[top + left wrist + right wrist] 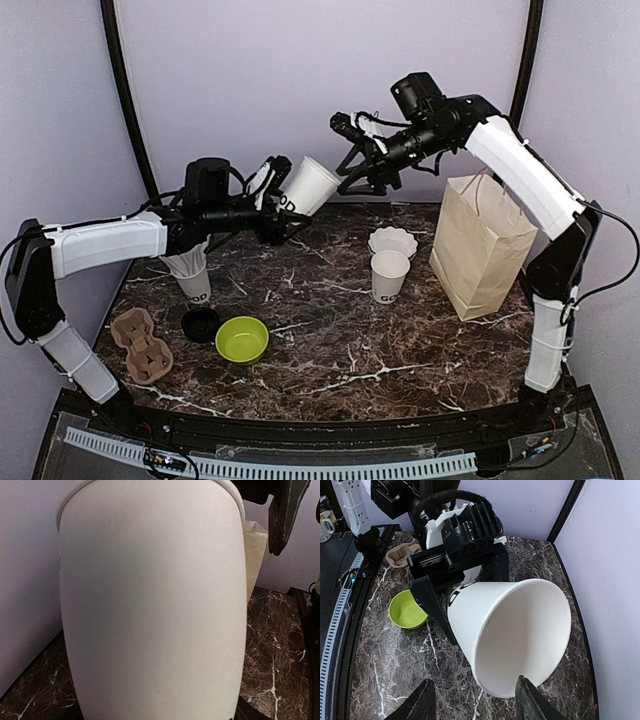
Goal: Pack the takeout coffee
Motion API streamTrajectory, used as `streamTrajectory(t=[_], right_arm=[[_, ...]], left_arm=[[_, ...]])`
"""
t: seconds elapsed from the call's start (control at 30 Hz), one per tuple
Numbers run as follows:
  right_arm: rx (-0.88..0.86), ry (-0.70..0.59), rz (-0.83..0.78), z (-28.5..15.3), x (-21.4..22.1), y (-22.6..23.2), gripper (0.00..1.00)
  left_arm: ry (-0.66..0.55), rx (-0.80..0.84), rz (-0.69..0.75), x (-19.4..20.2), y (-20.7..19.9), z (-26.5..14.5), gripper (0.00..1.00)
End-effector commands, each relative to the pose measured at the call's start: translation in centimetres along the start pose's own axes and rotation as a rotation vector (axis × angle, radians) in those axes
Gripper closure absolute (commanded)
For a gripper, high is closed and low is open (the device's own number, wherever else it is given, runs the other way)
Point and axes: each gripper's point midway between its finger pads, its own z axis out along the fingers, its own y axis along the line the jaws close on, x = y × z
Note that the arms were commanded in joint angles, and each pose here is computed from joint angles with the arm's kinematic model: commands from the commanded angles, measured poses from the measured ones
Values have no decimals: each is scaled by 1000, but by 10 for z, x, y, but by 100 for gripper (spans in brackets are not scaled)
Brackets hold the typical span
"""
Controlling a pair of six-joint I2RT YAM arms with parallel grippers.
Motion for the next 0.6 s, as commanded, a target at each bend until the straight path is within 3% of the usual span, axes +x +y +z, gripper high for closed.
streamTrajectory(t=[0.0,0.2,0.33,0.5,0.57], right_arm=[[5,-74,-50,-1,-26,3,51],[-29,-71,-50,7,-24,11,78],[-36,-68,-51,9,-24,13,82],[-36,-61,-55,12,-23,15,100],[-23,-54,-58,12,-22,12,100]], left_arm=[[-36,30,24,-20,-3,-5,27],[-41,43,24,-24,-5,-5,27],[-47,39,27,-26,-3,-4,27],[-47,32,24,-26,-1,-2,25],[-45,18,22,-26,1,-3,22]])
